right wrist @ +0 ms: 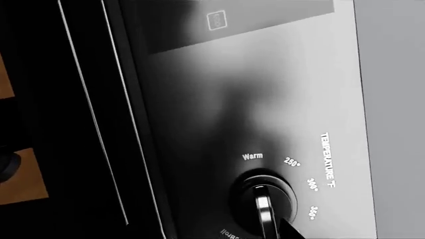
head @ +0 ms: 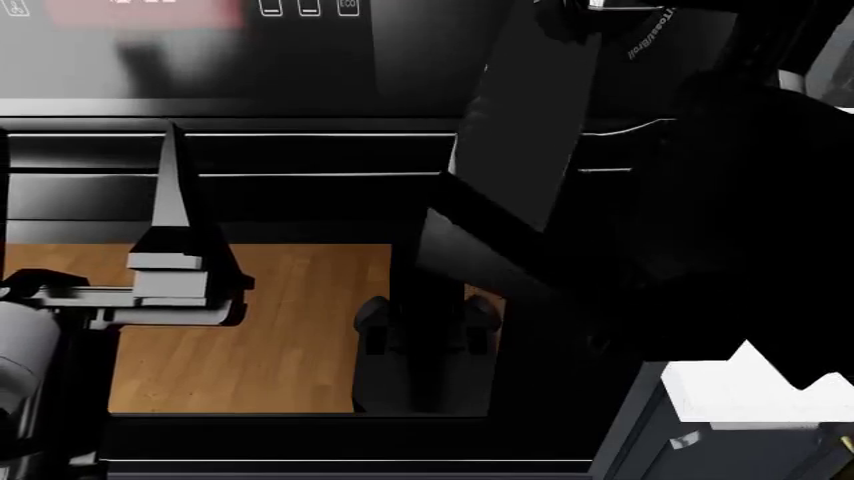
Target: Preheat the oven by turning the temperature knob.
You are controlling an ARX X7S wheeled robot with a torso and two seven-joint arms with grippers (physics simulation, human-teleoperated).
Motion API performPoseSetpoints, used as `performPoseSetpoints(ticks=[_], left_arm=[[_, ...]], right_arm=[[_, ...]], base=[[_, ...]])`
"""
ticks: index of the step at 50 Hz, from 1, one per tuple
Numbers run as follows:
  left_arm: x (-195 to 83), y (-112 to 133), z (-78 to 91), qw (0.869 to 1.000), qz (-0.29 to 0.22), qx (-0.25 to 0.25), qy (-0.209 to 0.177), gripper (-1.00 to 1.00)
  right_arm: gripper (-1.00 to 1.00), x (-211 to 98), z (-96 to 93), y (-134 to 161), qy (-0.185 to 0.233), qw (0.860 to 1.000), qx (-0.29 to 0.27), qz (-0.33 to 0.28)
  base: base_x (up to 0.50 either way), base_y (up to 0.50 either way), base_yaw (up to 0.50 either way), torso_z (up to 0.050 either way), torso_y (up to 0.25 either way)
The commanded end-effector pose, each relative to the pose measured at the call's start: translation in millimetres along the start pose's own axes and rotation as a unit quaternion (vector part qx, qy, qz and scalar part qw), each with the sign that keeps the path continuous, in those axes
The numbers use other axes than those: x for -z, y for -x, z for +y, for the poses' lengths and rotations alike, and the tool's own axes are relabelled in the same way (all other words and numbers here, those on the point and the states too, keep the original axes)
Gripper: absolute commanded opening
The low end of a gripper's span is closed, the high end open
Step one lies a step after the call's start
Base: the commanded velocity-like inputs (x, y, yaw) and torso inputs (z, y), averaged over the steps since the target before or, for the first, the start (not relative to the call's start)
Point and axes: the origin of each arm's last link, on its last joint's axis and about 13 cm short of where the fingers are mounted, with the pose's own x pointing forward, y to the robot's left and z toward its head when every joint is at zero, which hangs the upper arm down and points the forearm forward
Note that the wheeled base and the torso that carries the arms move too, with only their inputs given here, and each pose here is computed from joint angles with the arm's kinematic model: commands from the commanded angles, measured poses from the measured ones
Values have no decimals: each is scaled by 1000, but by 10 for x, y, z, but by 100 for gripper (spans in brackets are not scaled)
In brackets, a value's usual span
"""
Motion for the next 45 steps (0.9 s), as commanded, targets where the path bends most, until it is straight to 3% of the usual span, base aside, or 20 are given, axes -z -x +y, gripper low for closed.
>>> performPoseSetpoints(ticks=[1,45], left_arm=[[25,-3,5,1000,2,0,1,100],[108,-50,-8,1000,9,2,4,100]], right_arm=[[100,2,-2,-30,4,1000,3,10],[100,43,-8,-187,4,997,67,47]], base=[[0,0,0,0,0],[0,0,0,0,0]])
